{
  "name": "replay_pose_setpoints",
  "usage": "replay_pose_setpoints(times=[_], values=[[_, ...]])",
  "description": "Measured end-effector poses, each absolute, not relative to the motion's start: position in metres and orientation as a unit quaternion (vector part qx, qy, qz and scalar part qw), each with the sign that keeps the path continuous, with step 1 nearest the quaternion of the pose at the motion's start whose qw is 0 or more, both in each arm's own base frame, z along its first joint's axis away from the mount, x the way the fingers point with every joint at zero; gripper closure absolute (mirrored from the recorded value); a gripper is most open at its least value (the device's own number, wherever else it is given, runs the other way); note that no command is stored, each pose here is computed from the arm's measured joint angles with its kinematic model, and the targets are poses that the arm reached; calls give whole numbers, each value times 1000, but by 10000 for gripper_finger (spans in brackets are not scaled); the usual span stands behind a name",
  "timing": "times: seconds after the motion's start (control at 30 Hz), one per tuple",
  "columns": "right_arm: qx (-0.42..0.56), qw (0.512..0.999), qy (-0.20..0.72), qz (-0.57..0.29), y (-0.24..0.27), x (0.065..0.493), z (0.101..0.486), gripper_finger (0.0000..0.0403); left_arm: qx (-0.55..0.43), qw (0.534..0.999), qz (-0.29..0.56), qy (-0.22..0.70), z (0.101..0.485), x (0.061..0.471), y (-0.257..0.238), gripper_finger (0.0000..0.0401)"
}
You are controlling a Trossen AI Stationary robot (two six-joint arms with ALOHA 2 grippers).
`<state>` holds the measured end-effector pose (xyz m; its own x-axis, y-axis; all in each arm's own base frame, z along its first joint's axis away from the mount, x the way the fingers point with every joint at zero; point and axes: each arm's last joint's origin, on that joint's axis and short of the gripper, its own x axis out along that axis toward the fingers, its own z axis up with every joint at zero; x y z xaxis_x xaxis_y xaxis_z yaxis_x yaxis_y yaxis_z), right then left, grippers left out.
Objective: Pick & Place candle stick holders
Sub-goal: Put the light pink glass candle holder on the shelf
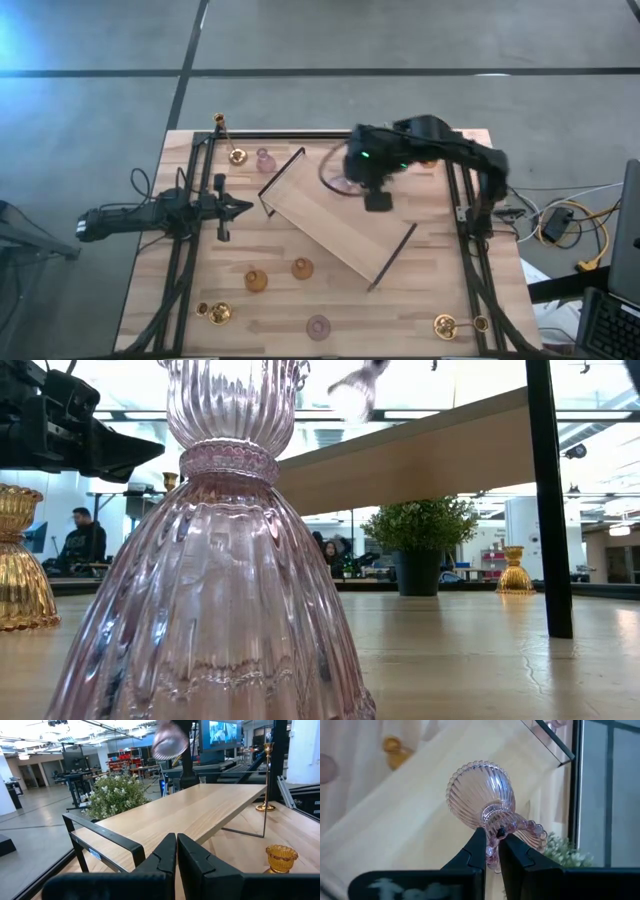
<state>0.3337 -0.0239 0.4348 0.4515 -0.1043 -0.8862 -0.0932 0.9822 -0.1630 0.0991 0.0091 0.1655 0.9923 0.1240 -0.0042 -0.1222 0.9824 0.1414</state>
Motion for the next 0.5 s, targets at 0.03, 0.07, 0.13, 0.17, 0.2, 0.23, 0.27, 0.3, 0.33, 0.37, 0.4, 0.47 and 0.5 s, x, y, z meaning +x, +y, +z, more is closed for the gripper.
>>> replay_pose_setpoints(times=[0.03,0.07,0.13,0.17,0.2,0.23,0.27,0.3,0.33,0.37,0.4,0.47,0.5], values=[[-95,843,530,-6,-31,339,430,381,71,996,62,7,166,99,9,382],[-96,838,537,-8,-37,342,426,381,71,996,62,7,165,99,9,382],[-90,828,553,-15,-50,349,416,381,71,996,62,7,165,99,9,382],[-85,825,558,-20,-55,352,412,381,71,996,62,7,166,99,9,382],[-82,822,563,-22,-60,356,407,381,71,996,62,7,166,99,9,382],[-81,819,568,-17,-63,359,403,381,71,996,61,7,166,99,9,382],[-80,816,572,-11,-66,362,399,381,71,996,62,7,165,99,9,382],[-79,814,575,-7,-68,364,396,381,71,996,62,7,165,99,9,382],[-79,813,577,-3,-69,366,394,381,71,996,62,7,165,99,9,382],[-80,811,580,0,-71,368,391,381,71,996,62,7,166,99,9,382],[-81,809,582,2,-71,369,390,381,71,996,62,7,166,99,9,382],[-83,809,583,2,-74,369,389,381,71,996,62,6,166,99,9,382],[-87,807,583,2,-74,369,389,381,71,996,62,7,165,99,9,382]])
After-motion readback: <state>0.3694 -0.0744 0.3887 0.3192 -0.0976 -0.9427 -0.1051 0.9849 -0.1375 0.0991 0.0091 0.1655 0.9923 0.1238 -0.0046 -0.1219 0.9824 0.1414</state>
